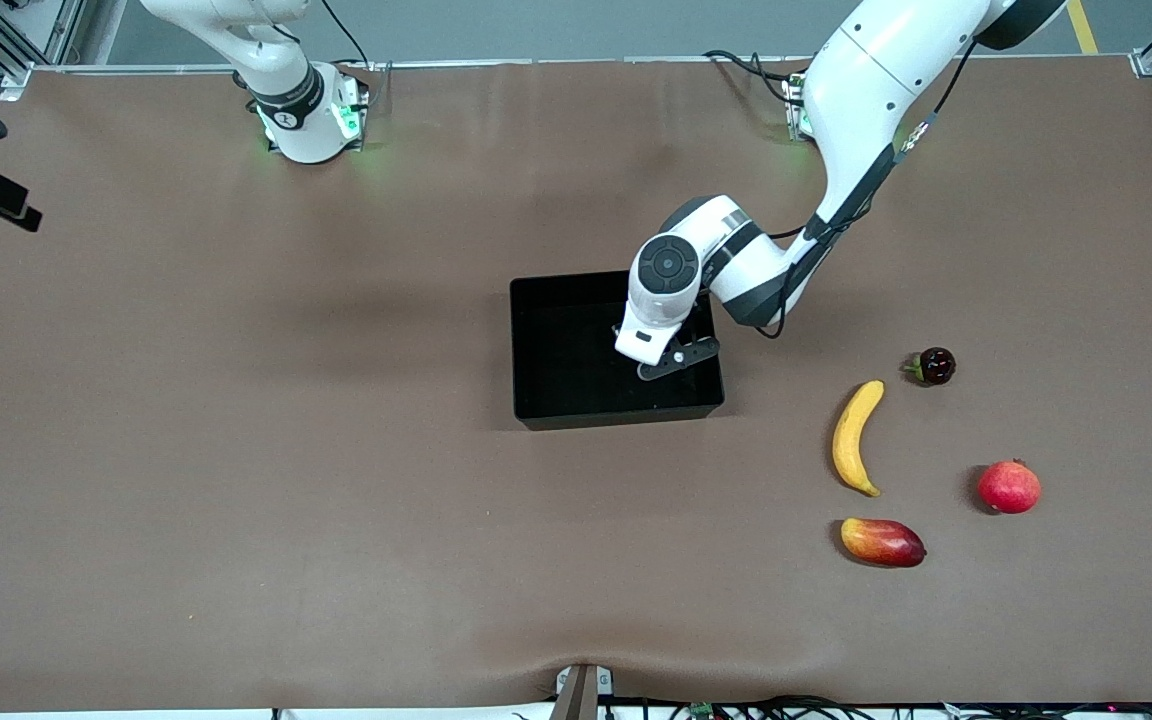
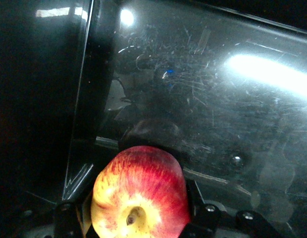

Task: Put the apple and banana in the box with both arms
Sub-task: 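Move the left gripper back over the yellow banana, then grasp the banana with the left gripper and lift it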

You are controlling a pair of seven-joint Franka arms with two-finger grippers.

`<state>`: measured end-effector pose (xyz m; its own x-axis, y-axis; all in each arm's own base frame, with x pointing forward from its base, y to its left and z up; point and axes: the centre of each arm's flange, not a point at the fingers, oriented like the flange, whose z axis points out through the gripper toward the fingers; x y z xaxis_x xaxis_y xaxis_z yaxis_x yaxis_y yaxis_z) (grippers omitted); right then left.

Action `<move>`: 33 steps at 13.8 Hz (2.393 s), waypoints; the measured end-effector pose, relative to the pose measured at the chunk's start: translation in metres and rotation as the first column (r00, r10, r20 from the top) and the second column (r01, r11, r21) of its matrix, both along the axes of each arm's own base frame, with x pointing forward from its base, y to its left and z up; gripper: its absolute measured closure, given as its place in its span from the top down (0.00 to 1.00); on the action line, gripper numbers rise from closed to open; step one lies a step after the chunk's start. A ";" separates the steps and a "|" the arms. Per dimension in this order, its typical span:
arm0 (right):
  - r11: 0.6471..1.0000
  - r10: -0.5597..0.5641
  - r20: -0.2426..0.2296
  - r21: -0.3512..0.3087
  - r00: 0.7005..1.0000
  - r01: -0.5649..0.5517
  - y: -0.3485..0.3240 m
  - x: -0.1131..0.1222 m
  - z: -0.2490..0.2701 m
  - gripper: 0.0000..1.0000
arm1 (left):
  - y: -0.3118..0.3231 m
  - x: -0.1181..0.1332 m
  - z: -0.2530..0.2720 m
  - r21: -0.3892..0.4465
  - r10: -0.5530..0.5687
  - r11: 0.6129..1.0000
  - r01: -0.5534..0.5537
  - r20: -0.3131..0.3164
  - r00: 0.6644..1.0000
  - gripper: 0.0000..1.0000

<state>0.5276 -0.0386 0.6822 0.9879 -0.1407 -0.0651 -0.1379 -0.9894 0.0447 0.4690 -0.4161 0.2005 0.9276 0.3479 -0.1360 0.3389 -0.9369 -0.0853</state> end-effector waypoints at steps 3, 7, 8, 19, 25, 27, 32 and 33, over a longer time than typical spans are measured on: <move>1.000 -0.003 -0.010 0.002 1.000 0.003 0.000 -0.005 0.008 1.00 | 0.001 -0.002 -0.003 0.007 0.014 1.000 -0.014 -0.005 1.000 0.89; 1.000 -0.028 -0.037 0.008 0.999 0.028 -0.014 -0.007 0.004 1.00 | -0.003 0.011 0.031 0.003 0.046 0.999 -0.046 0.034 0.998 1.00; 1.000 -0.027 -0.037 0.009 0.999 0.028 -0.013 -0.007 0.004 1.00 | -0.004 0.018 0.055 0.009 0.049 0.999 -0.050 0.053 0.997 1.00; 0.999 -0.019 -0.046 0.035 0.999 0.021 -0.009 -0.008 0.003 1.00 | 0.201 0.157 0.126 -0.008 -0.192 0.981 0.193 0.064 0.979 1.00; 0.999 -0.028 -0.061 0.037 0.998 0.031 -0.013 -0.009 0.002 1.00 | 0.290 0.186 0.045 -0.036 -0.478 0.876 0.480 0.055 0.877 0.99; 0.999 -0.030 -0.063 0.037 0.998 0.032 -0.014 -0.010 0.001 1.00 | 0.297 0.186 0.020 -0.022 -0.504 0.863 0.505 0.044 0.863 0.94; 0.998 -0.039 -0.064 0.037 0.997 0.042 -0.019 -0.010 0.001 1.00 | 0.292 0.175 -0.010 -0.024 -0.540 0.841 0.540 0.020 0.842 0.80; 0.998 -0.040 -0.065 0.037 0.997 0.043 -0.020 -0.010 0.001 1.00 | 0.293 0.174 -0.012 -0.026 -0.540 0.841 0.540 0.017 0.842 0.68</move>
<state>0.5175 -0.0583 0.6832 0.9749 -0.1778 -0.1340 -0.1772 -0.9840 0.0166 0.6431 -0.1232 0.1890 0.9687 -0.2121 -0.1292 -0.2207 -0.9738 -0.0556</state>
